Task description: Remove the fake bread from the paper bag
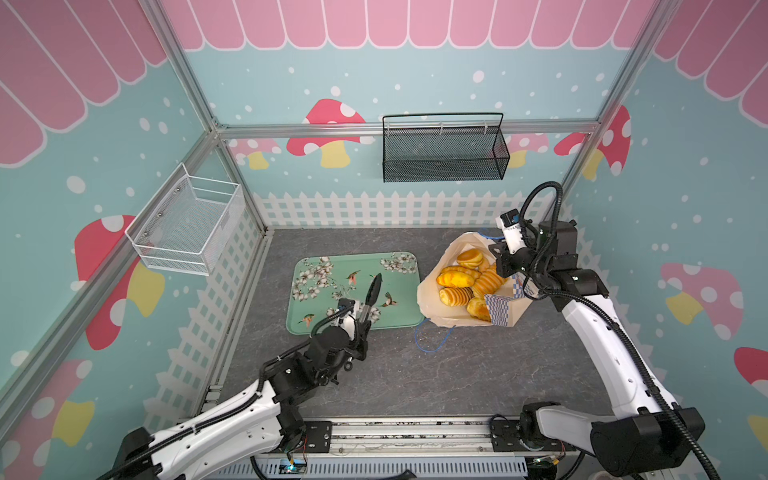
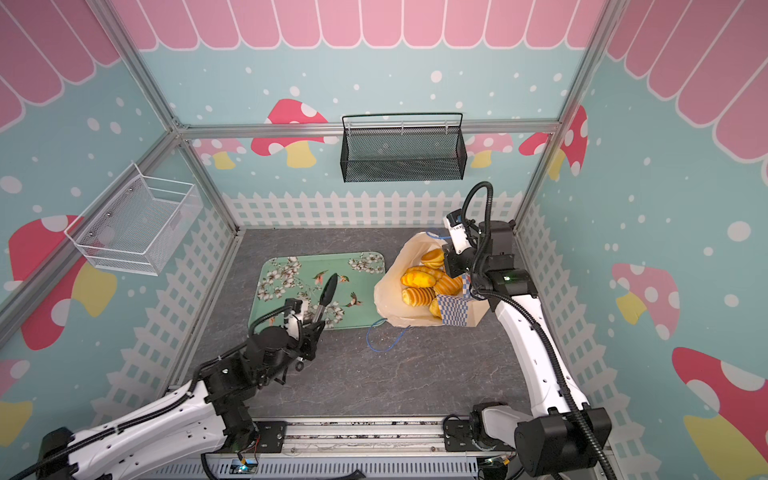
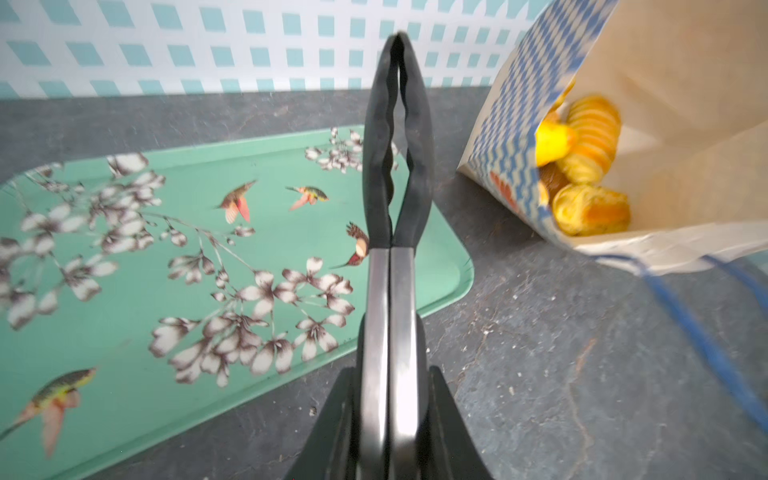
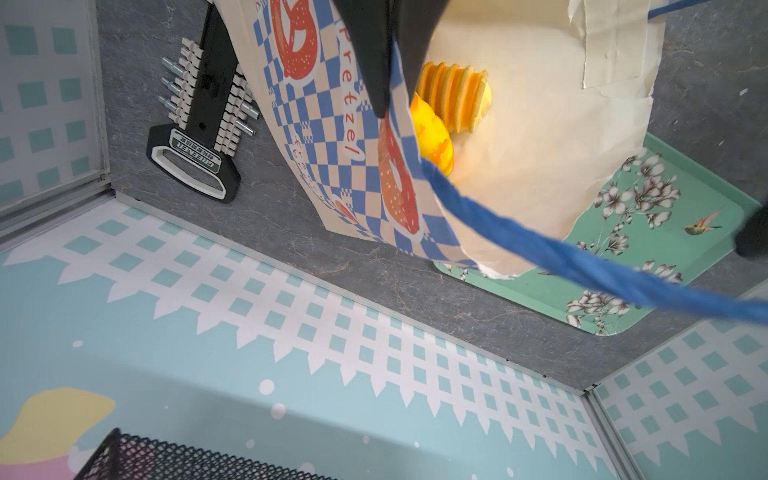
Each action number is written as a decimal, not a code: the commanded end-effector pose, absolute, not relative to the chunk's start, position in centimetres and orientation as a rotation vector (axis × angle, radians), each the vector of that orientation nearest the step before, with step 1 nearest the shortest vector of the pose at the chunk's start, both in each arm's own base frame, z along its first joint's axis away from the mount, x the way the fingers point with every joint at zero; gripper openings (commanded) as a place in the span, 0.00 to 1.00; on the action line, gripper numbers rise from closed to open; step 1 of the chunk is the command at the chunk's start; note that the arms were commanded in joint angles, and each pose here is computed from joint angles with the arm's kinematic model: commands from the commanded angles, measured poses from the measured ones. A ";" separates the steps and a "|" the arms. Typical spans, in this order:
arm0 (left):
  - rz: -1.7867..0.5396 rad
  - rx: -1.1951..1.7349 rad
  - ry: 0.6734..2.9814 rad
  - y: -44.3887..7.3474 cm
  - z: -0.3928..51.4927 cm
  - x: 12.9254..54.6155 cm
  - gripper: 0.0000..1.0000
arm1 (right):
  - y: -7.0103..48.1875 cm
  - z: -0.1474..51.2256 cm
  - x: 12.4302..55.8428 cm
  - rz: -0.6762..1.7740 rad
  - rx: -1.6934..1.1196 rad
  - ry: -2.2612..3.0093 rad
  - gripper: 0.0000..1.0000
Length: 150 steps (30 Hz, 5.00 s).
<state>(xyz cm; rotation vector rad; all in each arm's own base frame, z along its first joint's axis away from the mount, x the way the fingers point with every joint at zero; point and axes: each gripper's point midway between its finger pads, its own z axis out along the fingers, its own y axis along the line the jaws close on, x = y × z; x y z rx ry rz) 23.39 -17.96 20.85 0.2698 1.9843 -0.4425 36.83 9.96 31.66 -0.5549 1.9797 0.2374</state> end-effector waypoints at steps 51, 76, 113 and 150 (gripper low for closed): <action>-0.162 1.219 2.133 -38.3 24.7 24.6 0.45 | 13.1 34.7 32.4 0.304 -0.699 1.801 0.00; -0.388 0.748 2.334 -43.1 20.3 24.0 0.46 | 12.7 35.6 32.5 0.366 -0.552 1.809 0.00; -0.458 0.729 2.175 -45.3 22.9 20.4 0.46 | 12.7 35.8 33.0 0.424 -0.470 1.874 0.00; -0.048 0.809 2.220 -46.5 13.5 25.7 0.52 | 13.1 35.3 31.8 0.483 -0.466 1.873 0.00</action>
